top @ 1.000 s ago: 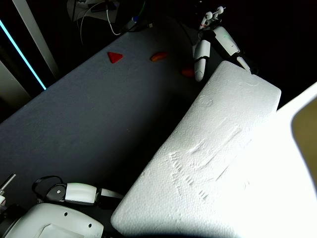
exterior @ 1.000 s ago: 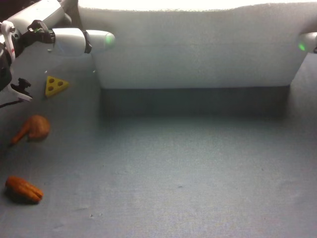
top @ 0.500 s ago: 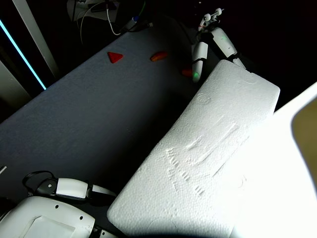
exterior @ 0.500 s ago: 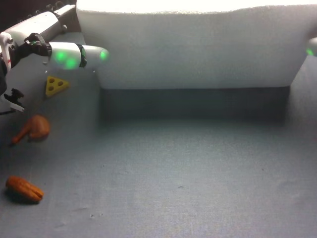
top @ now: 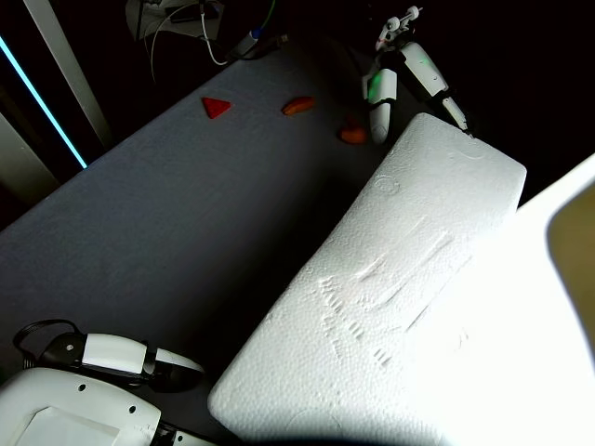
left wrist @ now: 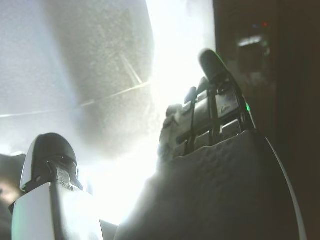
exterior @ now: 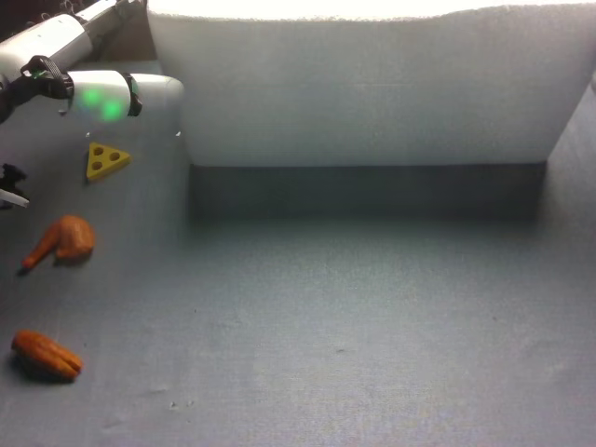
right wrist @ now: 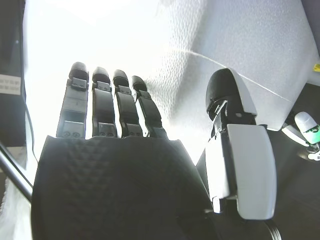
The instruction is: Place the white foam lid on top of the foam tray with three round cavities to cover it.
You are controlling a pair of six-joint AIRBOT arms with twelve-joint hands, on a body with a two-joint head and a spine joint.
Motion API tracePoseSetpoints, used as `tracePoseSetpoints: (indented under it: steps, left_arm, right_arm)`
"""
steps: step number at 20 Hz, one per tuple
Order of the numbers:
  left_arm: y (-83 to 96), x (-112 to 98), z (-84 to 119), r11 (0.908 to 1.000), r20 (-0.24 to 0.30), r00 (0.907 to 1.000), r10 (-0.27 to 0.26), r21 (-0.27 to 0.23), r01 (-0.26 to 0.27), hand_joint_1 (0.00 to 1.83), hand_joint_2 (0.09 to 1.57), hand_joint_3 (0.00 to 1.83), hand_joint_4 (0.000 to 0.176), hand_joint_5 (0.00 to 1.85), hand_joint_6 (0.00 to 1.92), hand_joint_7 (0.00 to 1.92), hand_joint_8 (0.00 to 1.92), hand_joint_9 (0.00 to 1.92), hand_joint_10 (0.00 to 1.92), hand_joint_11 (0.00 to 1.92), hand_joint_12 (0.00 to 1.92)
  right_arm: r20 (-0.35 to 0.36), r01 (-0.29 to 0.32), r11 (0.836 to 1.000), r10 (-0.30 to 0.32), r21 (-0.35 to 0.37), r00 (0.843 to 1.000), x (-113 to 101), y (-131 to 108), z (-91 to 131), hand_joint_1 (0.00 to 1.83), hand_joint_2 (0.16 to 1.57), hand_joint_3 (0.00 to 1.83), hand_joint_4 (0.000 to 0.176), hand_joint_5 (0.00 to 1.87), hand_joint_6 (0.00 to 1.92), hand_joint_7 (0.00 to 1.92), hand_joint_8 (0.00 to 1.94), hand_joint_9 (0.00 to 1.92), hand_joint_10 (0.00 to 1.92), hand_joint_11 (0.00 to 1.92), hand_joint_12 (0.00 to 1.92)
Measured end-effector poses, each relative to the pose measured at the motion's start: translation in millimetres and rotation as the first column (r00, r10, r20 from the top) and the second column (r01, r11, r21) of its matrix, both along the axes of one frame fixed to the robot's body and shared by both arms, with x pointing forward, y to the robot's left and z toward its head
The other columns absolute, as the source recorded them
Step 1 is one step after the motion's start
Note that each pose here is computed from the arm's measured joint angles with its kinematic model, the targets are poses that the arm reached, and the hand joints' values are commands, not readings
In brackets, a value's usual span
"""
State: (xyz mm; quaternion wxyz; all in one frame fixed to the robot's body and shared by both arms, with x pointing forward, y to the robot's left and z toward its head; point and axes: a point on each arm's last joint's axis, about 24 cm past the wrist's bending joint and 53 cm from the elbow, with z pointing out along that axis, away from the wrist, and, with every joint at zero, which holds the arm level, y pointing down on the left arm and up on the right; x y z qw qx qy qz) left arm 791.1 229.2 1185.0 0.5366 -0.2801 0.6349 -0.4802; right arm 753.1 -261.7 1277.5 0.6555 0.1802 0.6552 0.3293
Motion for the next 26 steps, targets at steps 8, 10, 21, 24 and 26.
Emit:
tracePoseSetpoints:
  steps: [8,10,21,24,26]
  left_arm:
    - [1.2,-2.9,5.9,1.0,0.024,0.9997,-0.007,-0.002,0.007,0.48,0.97,0.0,0.058,0.0,0.0,0.0,0.0,0.0,0.0,0.0,0.51]
    - [1.1,-2.9,5.8,1.0,0.024,0.9997,-0.007,-0.002,0.007,0.5,0.97,0.0,0.048,0.0,0.0,0.0,0.0,0.0,0.0,0.0,0.07]
    - [9.6,-13.6,17.7,0.9996,0.069,0.9976,-0.006,-0.026,0.007,0.48,1.01,0.02,0.036,0.0,0.0,0.0,0.0,0.0,0.0,0.02,0.01]
    - [6.6,-19.5,18.6,0.9993,0.085,0.9961,-0.022,-0.028,0.024,0.49,1.03,0.02,0.041,0.0,0.0,0.0,0.0,0.0,0.0,0.0,0.0]
    - [8.2,-26.6,22.5,0.9984,0.102,0.9944,-0.029,-0.045,0.034,0.49,1.04,0.02,0.028,0.0,0.0,0.0,0.0,0.0,0.0,0.0,0.0]
  right_arm:
    - [0.029,0.021,1.0,-0.021,-0.002,0.999,-7.8,-9.4,9.1,0.34,1.23,0.0,0.0,0.0,0.0,0.0,0.0,0.0,0.0,0.0,0.0]
    - [0.036,0.035,0.999,-0.035,-0.001,0.999,-8.4,-15.8,11.6,0.37,1.22,0.0,0.0,0.0,0.0,0.0,0.0,0.0,0.0,0.0,0.0]
    - [0.081,0.063,0.998,-0.061,-0.018,0.995,-22.6,-26.4,25.0,0.46,1.24,0.0,0.0,0.0,0.0,0.0,0.0,0.0,0.0,0.0,1.45]
    - [0.098,0.035,0.998,-0.03,-0.044,0.995,-30.1,-14.0,27.8,0.45,1.23,0.0,0.003,0.0,0.0,0.0,0.0,0.0,0.0,0.0,1.12]
    - [0.133,0.026,0.998,-0.017,-0.062,0.991,-37.9,-9.6,35.9,0.45,1.23,0.0,0.004,0.0,0.0,0.0,0.0,0.0,0.0,0.0,0.95]
